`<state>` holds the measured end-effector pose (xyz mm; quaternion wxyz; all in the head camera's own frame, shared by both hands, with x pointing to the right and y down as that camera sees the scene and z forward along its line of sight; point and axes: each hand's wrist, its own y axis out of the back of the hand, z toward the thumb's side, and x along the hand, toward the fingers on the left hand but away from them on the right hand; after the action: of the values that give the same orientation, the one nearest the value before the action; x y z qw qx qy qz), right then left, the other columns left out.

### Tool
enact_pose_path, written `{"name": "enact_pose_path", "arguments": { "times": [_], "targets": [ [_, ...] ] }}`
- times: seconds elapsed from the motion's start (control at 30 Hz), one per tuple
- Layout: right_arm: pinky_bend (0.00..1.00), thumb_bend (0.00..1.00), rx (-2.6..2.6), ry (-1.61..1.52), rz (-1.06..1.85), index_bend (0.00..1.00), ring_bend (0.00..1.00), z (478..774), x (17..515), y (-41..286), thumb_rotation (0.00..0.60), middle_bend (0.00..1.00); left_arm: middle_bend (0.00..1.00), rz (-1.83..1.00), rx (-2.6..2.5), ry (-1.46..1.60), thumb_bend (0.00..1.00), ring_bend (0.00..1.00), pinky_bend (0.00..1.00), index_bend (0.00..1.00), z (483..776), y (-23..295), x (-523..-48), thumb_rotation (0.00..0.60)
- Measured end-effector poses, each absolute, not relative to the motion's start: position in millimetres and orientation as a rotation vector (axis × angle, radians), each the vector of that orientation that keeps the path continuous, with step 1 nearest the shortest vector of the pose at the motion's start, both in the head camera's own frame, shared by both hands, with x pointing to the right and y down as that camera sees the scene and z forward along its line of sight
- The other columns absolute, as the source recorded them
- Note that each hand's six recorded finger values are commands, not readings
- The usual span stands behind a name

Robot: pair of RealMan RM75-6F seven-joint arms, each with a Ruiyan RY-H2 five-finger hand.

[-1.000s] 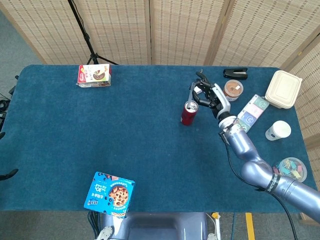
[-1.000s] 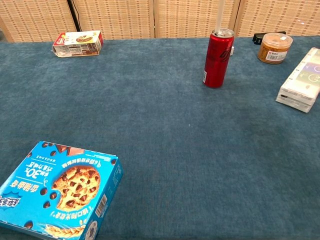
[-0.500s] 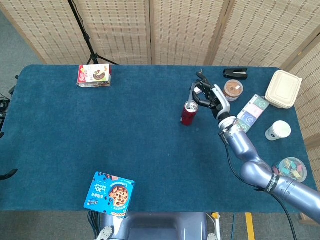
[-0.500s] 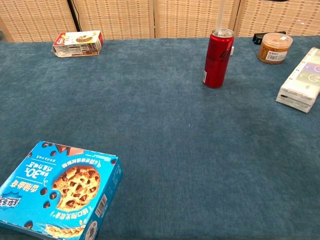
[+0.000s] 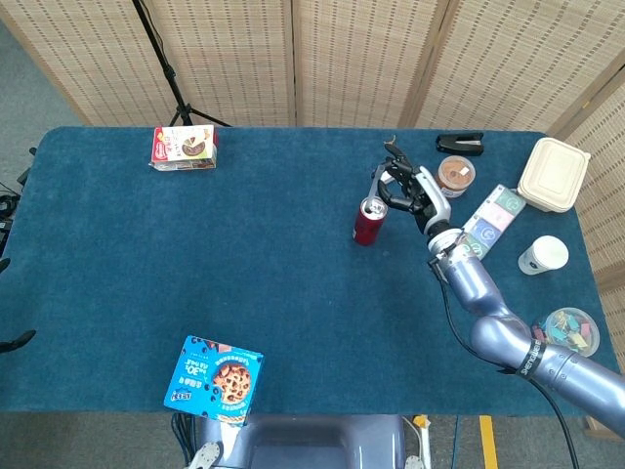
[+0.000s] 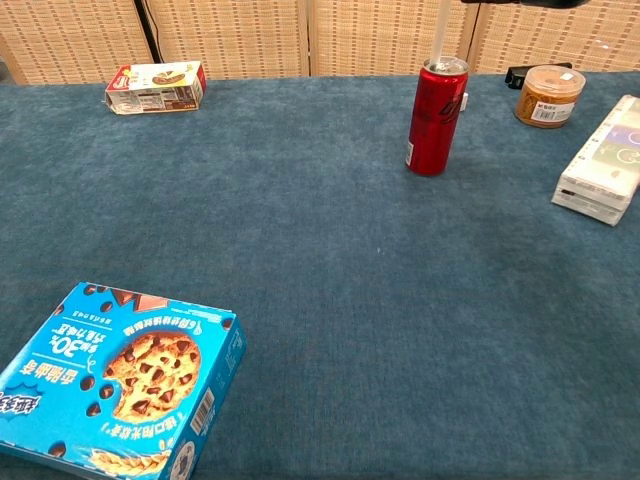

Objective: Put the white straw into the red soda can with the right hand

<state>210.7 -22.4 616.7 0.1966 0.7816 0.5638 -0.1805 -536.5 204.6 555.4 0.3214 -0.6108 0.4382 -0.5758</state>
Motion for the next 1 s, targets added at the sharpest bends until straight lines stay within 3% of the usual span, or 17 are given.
{"name": "enact_pose_path", "arguments": {
  "times": [1.0],
  "targets": [
    [0.0,0.58,2.19,1.576,-0.562,0.54,0.0,629,216,-17,0.6,0.0,0.0,-1.52,-1.612,1.149,0.0,0.0,0.0,0.0,559,206,-538,0.6]
  ]
}}
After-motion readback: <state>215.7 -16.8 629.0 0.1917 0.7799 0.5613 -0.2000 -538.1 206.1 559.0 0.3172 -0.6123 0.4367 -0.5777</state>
